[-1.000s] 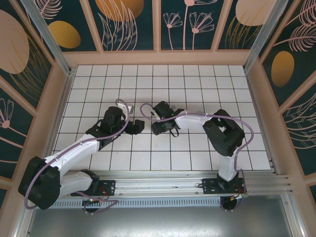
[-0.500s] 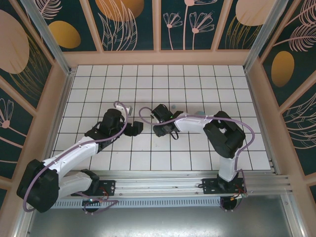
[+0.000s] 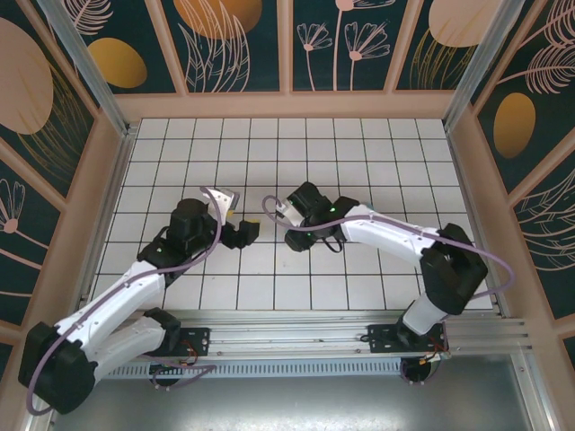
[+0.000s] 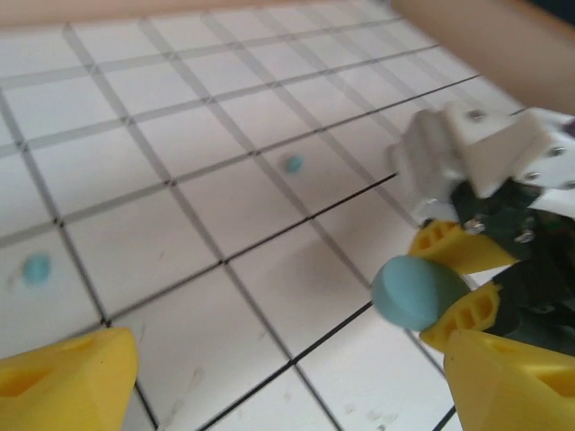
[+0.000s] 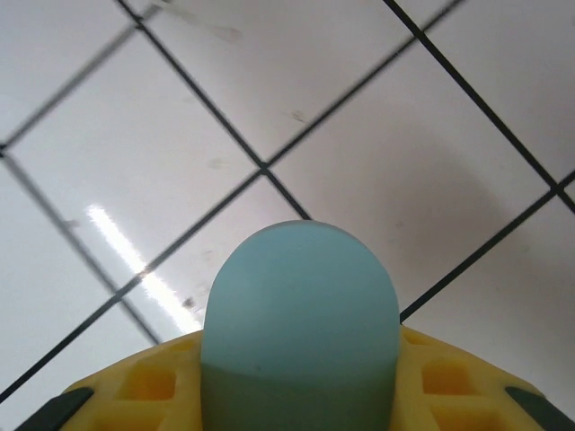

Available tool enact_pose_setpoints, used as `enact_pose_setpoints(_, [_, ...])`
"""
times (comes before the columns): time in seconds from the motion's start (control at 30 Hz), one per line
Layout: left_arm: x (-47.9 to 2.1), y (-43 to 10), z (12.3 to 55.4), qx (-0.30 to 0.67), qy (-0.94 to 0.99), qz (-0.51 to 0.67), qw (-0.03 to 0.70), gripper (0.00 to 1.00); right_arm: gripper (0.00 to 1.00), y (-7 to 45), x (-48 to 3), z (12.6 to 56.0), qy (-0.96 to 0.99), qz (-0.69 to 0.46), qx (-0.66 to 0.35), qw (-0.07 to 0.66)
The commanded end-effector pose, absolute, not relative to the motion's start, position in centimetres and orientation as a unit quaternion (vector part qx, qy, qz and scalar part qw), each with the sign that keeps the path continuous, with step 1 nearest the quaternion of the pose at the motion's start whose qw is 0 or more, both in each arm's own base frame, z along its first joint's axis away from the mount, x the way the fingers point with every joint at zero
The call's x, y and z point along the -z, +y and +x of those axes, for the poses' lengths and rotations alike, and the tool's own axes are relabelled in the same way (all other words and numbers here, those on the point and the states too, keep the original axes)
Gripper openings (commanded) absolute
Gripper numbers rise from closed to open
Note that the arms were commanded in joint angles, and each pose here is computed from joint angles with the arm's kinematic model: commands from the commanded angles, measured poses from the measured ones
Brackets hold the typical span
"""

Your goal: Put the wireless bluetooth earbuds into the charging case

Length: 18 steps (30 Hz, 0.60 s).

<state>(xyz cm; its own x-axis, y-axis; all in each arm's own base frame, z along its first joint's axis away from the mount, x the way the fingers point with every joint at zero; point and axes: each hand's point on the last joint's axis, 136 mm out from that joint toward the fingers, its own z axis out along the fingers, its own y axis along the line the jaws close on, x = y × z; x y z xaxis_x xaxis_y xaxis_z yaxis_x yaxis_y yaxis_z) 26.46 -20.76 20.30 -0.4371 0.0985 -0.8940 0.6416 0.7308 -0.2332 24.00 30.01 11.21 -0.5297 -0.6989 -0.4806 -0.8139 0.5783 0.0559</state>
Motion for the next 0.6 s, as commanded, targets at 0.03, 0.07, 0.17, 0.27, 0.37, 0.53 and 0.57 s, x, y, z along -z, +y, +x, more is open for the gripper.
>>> enact_pose_setpoints(0.03, [-24.5, -23.0, 23.2, 0.335, 0.687, 0.360, 0.535, 0.87, 0.21, 30.1, -14.2, 20.8, 0.808, -0.531, -0.177, 0.183])
enact_pose_setpoints(0.07, [-24.8, -23.2, 22.4, 0.341, 0.669, 0.378, 0.542, 0.87, 0.20, 30.1, -15.0, 20.4, 0.796, -0.545, -0.181, 0.190])
enact_pose_setpoints(0.17, [-25.8, -23.6, 21.1, 0.357, 0.636, 0.405, 0.552, 0.88, 0.19, 30.4, -17.6, 19.8, 0.762, -0.574, -0.192, 0.232])
enact_pose_setpoints(0.27, [-26.5, -24.1, 19.5, 0.369, 0.599, 0.445, 0.554, 0.88, 0.18, 30.5, -20.4, 19.4, 0.729, -0.594, -0.203, 0.273])
enact_pose_setpoints(0.37, [-27.6, -24.3, 18.3, 0.369, 0.554, 0.480, 0.571, 0.88, 0.18, 30.4, -22.4, 18.8, 0.706, -0.614, -0.208, 0.286])
enact_pose_setpoints(0.53, [-27.9, -25.2, 17.8, 0.359, 0.518, 0.536, 0.562, 0.90, 0.20, 30.3, -23.7, 17.8, 0.695, -0.635, -0.201, 0.271])
enact_pose_setpoints(0.57, [-27.7, -25.5, 17.9, 0.362, 0.517, 0.547, 0.550, 0.89, 0.20, 30.3, -23.8, 17.6, 0.692, -0.640, -0.197, 0.269])
